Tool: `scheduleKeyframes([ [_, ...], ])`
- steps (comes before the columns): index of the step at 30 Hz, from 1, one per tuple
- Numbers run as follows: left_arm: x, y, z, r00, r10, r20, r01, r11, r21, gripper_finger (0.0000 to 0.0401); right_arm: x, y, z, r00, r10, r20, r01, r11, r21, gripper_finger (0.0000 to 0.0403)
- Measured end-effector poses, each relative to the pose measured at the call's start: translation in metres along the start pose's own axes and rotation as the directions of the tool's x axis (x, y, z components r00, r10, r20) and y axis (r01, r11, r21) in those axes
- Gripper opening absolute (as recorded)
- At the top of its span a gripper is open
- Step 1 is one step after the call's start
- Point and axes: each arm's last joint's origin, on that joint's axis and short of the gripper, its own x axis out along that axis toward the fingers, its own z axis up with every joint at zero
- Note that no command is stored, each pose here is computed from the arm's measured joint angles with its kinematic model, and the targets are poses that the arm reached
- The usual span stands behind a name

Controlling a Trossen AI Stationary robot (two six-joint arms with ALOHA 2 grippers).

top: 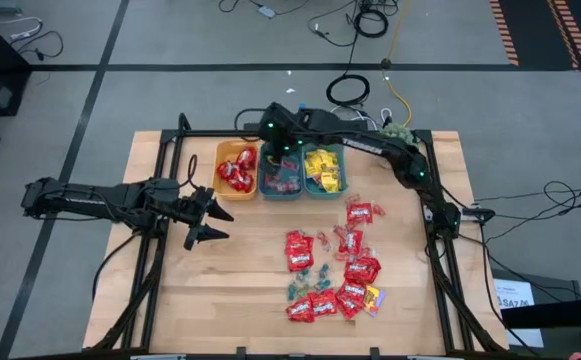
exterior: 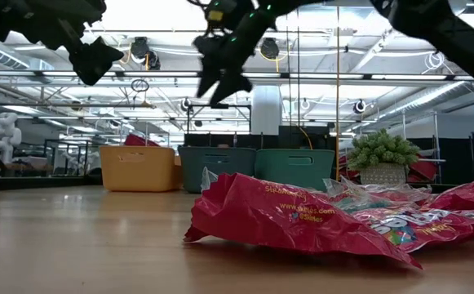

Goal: Sort candy
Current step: Put the red candy into the yellow bin

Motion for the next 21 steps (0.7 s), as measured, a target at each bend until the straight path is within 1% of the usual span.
scheduleKeyframes([
  [4, 0.000, 0.000, 0.000, 1.000, 0.001, 0.001, -0.001, 1.000, 0.000, 0.0281, -0.026, 0.015, -0.016, 0.990, -0.003, -0.140, -0.005, 0.998, -0.060, 0.0222],
  [6, 0.000, 0.000, 0.000, 1.000, 0.002, 0.001, -0.002, 1.000, 0.000, 0.0281, -0.038, 0.025, -0.022, 0.984, 0.002, -0.178, -0.017, 0.996, -0.086, 0.0222],
  [9, 0.000, 0.000, 0.000, 1.000, 0.003, 0.001, -0.003, 1.000, 0.000, 0.0281, -0.053, 0.043, -0.034, 0.980, 0.002, -0.198, -0.026, 0.993, -0.119, 0.0222],
  [12, 0.000, 0.000, 0.000, 1.000, 0.002, 0.001, -0.002, 1.000, -0.001, 0.0281, -0.063, 0.064, -0.052, 0.982, -0.028, -0.188, 0.001, 0.989, -0.145, 0.0222],
  [14, 0.000, 0.000, 0.000, 1.000, 0.003, 0.001, -0.003, 1.000, -0.002, 0.0281, -0.066, 0.078, -0.070, 0.986, -0.037, -0.163, 0.012, 0.988, -0.151, 0.0222],
  [17, 0.000, 0.000, 0.000, 1.000, 0.002, 0.001, -0.002, 1.000, -0.001, 0.0281, -0.062, 0.096, -0.103, 0.995, 0.016, -0.094, -0.029, 0.990, -0.138, 0.0222],
  [21, 0.000, 0.000, 0.000, 1.000, 0.002, 0.001, -0.002, 1.000, -0.001, 0.0281, -0.046, 0.115, -0.149, 0.994, 0.106, -0.014, -0.107, 0.985, -0.134, 0.0222],
])
